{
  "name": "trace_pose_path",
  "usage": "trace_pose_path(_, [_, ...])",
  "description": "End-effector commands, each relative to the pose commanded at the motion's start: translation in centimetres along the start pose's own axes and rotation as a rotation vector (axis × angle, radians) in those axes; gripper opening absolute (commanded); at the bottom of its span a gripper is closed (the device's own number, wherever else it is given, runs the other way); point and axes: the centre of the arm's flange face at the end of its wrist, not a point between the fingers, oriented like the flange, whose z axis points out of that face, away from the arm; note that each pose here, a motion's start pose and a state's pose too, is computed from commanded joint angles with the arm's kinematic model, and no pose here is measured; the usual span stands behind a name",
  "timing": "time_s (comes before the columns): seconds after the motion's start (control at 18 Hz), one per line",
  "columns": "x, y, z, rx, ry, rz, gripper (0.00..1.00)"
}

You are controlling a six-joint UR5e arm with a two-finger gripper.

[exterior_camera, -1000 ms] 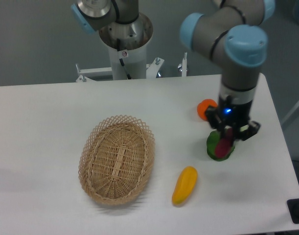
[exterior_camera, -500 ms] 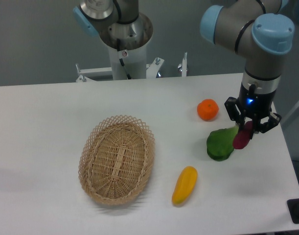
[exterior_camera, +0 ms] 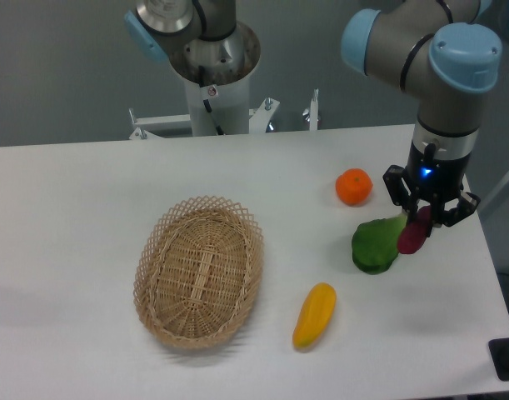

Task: Pick up the sweet potato from the basket
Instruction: 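Hold the sweet potato raised beside the green bok choy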

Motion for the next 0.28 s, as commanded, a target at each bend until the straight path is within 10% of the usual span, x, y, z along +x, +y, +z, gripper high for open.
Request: trace_pose_path(0.28, [-0.01,0.00,-0.02,0.000,-0.001,0.000,0.22])
